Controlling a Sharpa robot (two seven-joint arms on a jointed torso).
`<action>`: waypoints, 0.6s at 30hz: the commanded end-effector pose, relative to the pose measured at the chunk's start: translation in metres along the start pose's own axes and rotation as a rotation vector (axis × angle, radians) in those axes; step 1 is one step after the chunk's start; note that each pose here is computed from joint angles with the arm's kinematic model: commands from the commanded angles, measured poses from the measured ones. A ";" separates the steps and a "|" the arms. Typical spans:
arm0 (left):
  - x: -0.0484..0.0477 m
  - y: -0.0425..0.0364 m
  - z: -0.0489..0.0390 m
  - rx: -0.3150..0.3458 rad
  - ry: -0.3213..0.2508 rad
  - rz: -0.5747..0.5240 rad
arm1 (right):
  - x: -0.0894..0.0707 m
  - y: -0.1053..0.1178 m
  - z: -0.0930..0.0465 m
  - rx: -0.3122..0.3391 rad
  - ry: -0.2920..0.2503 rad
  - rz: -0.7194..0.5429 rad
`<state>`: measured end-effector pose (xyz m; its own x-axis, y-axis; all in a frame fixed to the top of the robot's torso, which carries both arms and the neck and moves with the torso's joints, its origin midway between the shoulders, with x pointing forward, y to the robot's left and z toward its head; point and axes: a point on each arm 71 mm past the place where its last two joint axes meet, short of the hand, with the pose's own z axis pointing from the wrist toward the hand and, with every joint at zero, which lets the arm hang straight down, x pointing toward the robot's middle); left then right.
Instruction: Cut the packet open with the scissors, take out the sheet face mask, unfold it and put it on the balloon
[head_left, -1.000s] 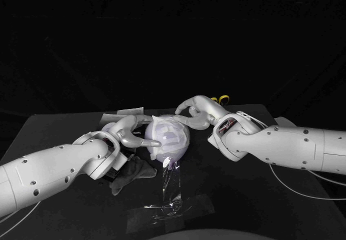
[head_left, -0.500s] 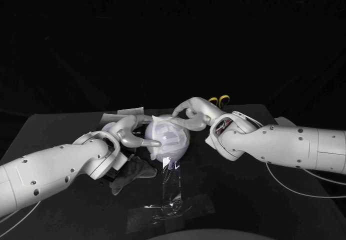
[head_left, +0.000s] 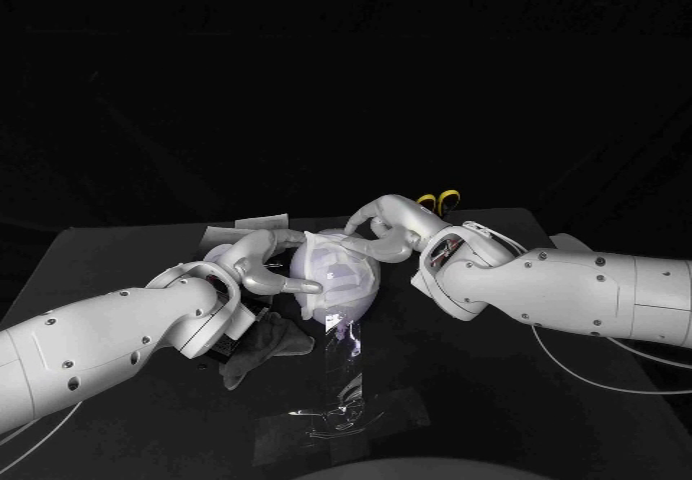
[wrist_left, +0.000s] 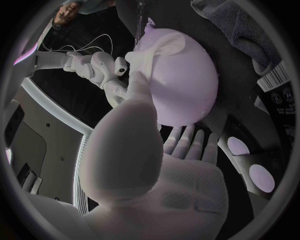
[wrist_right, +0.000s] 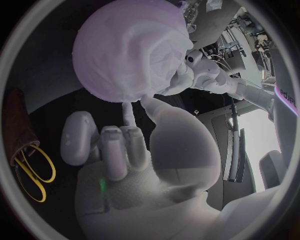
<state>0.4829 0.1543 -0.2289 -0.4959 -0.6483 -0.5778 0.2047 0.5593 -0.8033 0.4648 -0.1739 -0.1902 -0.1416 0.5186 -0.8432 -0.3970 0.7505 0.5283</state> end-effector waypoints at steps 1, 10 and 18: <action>0.0038 -0.0004 0.0003 -0.006 0.023 -0.008 | 0.004 0.000 0.001 0.000 0.037 -0.052; 0.0041 -0.0005 0.0003 -0.007 0.024 -0.008 | 0.006 0.001 0.001 -0.021 0.036 -0.121; 0.0041 -0.0005 0.0002 -0.007 0.024 -0.009 | 0.008 0.003 0.001 -0.039 0.038 -0.161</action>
<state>0.4827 0.1539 -0.2291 -0.4977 -0.6484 -0.5761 0.2019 0.5593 -0.8040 0.4652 -0.1688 -0.1909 -0.1035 0.4321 -0.8959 -0.4368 0.7894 0.4313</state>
